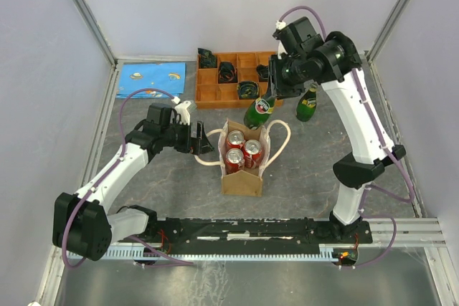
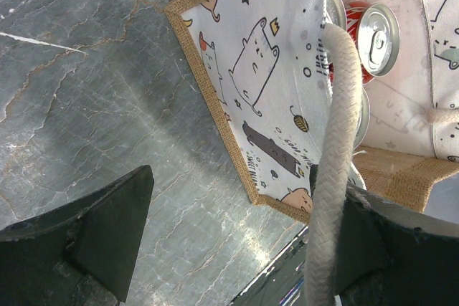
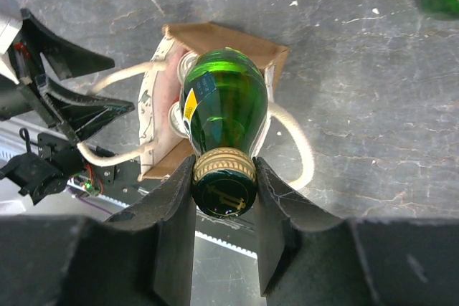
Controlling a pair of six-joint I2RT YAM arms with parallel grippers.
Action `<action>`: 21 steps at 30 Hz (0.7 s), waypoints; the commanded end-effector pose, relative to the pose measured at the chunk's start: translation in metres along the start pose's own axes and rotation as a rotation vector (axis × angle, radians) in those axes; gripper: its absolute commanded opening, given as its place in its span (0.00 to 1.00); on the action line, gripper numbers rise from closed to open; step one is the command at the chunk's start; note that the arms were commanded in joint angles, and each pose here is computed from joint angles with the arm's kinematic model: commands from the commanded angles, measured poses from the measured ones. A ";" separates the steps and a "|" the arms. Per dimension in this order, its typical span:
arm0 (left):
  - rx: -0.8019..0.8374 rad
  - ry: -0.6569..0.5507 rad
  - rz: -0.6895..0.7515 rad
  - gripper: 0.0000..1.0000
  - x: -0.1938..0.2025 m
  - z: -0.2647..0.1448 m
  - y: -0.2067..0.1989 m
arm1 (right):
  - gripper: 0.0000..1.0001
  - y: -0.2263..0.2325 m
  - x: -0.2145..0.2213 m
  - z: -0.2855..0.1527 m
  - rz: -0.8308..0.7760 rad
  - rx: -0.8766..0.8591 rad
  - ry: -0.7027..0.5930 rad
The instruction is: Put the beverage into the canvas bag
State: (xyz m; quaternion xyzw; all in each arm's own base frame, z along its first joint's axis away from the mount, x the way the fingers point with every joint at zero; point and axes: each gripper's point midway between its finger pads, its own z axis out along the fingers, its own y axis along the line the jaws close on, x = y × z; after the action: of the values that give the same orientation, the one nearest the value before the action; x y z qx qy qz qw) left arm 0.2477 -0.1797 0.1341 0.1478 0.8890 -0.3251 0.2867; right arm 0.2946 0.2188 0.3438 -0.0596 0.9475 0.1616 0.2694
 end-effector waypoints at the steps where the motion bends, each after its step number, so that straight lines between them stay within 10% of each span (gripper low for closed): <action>1: 0.029 -0.033 0.038 0.95 -0.015 -0.001 -0.007 | 0.00 0.028 0.006 -0.033 0.005 -0.106 -0.062; 21: 0.031 -0.030 0.031 0.95 -0.013 0.000 -0.007 | 0.00 0.061 0.092 -0.040 -0.080 -0.056 0.098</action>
State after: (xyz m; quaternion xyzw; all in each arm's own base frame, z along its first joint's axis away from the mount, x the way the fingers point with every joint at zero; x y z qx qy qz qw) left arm 0.2478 -0.1799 0.1314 0.1467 0.8908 -0.3248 0.2820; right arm 0.2004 0.2824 0.3190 -0.1374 0.9555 0.1655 0.2020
